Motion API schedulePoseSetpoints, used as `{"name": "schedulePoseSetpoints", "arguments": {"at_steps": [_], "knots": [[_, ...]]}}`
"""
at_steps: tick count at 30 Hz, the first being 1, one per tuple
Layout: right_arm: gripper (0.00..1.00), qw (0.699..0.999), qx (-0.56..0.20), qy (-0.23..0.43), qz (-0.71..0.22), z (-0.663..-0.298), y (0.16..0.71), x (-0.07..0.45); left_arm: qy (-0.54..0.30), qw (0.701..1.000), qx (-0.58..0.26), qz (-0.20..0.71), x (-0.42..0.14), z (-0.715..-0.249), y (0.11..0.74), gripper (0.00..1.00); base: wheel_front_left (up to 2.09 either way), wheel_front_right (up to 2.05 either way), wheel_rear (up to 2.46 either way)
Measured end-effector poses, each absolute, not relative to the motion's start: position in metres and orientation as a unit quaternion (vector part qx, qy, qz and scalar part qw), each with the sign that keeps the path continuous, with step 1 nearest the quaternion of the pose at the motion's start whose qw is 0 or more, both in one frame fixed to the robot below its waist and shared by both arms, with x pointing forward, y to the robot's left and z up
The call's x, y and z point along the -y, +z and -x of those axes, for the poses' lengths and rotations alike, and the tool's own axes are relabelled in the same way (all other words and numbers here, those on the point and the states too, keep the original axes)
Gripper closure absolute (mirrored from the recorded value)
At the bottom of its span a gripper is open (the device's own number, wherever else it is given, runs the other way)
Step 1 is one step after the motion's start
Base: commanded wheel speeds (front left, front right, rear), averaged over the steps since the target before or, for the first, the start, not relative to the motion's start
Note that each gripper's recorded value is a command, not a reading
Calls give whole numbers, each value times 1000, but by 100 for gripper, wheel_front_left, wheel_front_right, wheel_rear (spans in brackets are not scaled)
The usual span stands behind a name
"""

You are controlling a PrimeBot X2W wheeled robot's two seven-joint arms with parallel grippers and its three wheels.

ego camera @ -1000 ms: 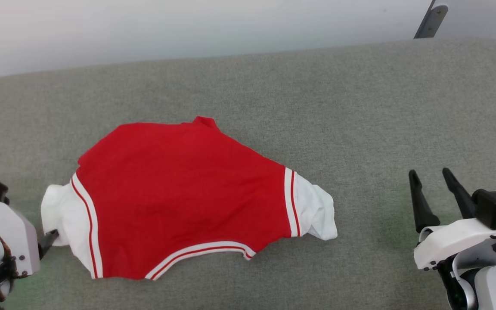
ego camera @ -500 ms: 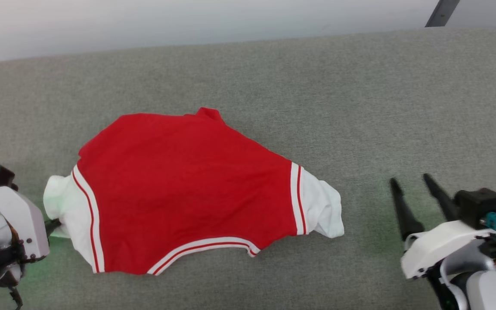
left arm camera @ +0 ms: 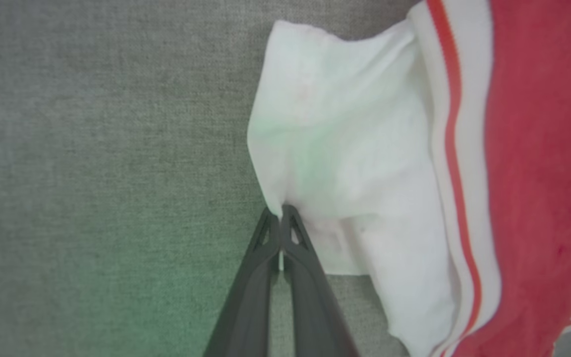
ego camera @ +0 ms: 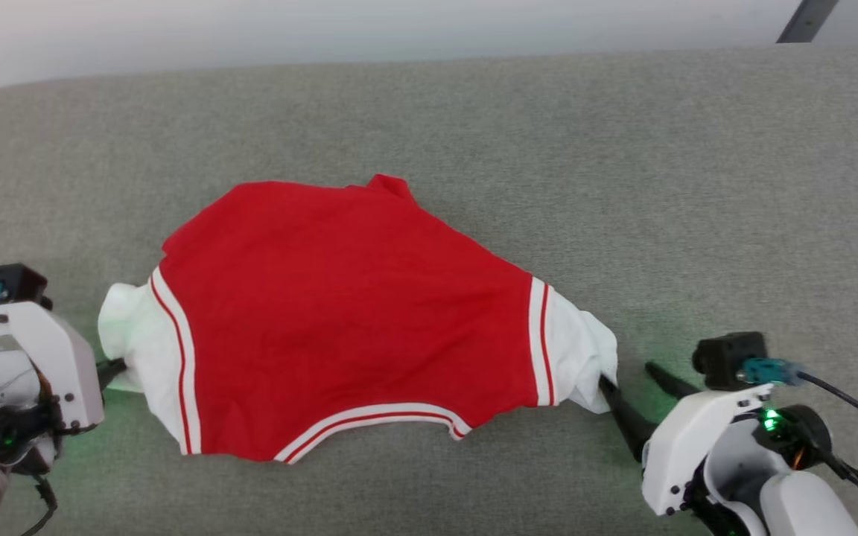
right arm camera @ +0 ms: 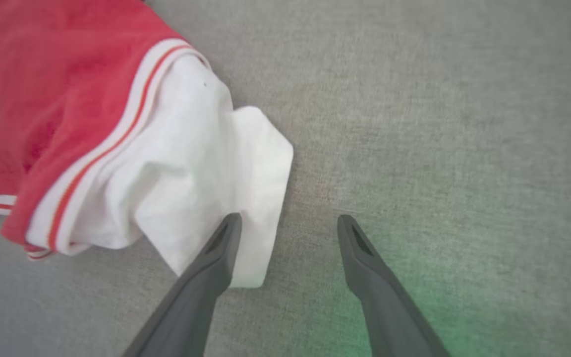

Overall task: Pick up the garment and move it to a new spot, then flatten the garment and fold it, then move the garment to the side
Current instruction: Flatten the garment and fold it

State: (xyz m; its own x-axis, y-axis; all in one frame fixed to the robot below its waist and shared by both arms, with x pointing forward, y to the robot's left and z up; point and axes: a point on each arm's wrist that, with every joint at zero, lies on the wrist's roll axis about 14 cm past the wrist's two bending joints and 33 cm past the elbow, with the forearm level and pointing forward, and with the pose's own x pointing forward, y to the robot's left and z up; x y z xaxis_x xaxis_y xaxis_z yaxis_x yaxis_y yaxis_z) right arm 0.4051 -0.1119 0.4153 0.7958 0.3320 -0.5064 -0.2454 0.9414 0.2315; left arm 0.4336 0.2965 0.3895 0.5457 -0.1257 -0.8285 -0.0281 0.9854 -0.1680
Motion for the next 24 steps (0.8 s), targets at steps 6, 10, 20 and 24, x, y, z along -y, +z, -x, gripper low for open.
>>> {"name": "schedulePoseSetpoints", "arguments": {"at_steps": [6, 10, 20, 24], "knots": [[40, 922, -340, 172, -66, -408, 390, 98, -31, 877, -473, 79, -295, -435, 390, 100, 0, 0, 0], [100, 916, -356, 175, -58, -417, 385, 96, -31, 878, -471, 78, -295, -436, 391, 100, 0, 0, 0], [100, 929, -322, 172, -60, -445, 420, 101, -22, 894, -442, 64, -310, -449, 423, 100, 0, 0, 0], [100, 947, -268, 170, -51, -466, 464, 110, -34, 909, -412, 46, -308, -464, 455, 100, 0, 0, 0]]}}
